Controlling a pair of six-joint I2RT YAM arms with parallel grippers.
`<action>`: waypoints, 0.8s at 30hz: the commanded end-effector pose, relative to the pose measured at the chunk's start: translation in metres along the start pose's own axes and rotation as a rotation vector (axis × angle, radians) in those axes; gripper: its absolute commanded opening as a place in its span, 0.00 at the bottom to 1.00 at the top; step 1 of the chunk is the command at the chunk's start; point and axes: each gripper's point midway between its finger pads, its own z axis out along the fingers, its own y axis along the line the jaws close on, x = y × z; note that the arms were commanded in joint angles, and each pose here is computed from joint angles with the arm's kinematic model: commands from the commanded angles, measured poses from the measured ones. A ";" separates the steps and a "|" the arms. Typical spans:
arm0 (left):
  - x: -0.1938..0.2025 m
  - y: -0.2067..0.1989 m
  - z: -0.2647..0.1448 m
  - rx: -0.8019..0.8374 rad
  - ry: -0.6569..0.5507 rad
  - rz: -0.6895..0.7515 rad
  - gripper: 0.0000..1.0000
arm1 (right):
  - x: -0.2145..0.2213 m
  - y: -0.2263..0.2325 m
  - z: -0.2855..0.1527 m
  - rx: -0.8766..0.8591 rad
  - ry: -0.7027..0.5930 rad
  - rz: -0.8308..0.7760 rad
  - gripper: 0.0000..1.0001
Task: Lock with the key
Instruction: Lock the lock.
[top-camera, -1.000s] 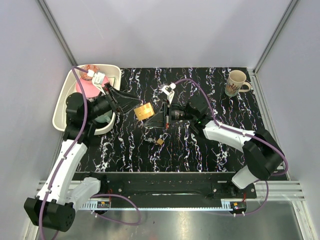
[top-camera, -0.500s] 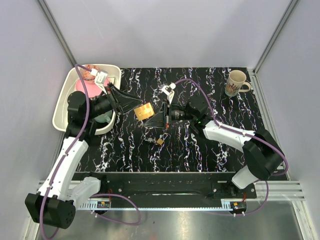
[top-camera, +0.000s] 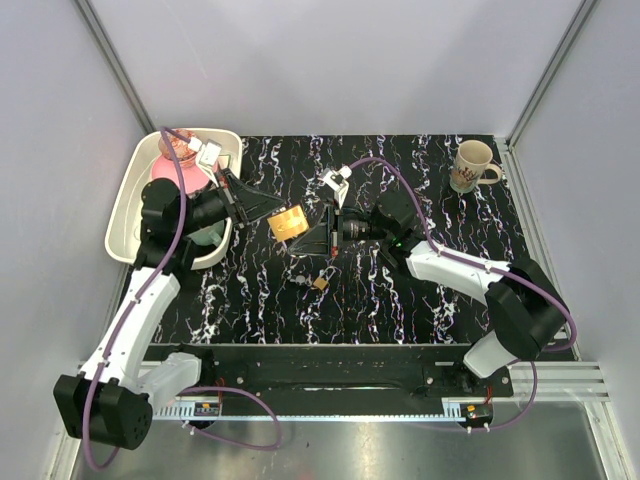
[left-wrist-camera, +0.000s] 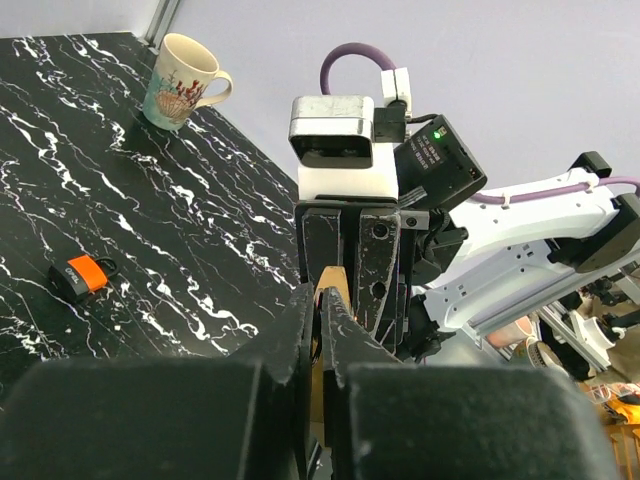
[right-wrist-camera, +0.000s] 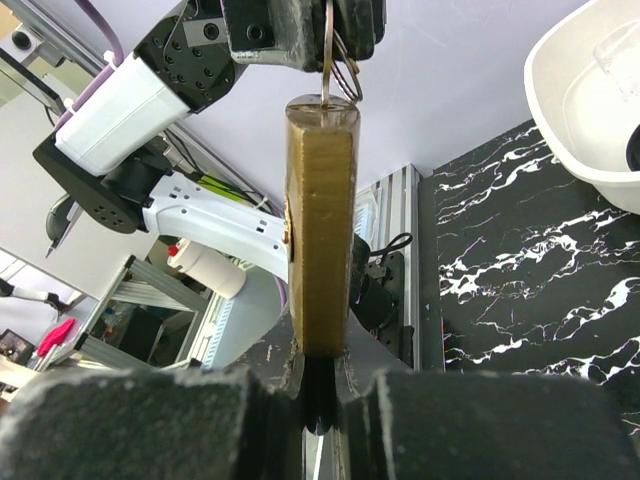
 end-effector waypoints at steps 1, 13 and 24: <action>-0.006 -0.013 -0.001 0.047 -0.011 0.050 0.00 | -0.031 0.037 0.002 -0.087 -0.077 -0.165 0.00; -0.012 -0.016 -0.005 0.020 -0.051 0.084 0.00 | -0.028 0.035 0.002 -0.080 -0.073 -0.159 0.00; -0.033 -0.024 -0.010 0.012 -0.117 0.155 0.00 | -0.023 0.029 0.001 -0.071 -0.072 -0.147 0.00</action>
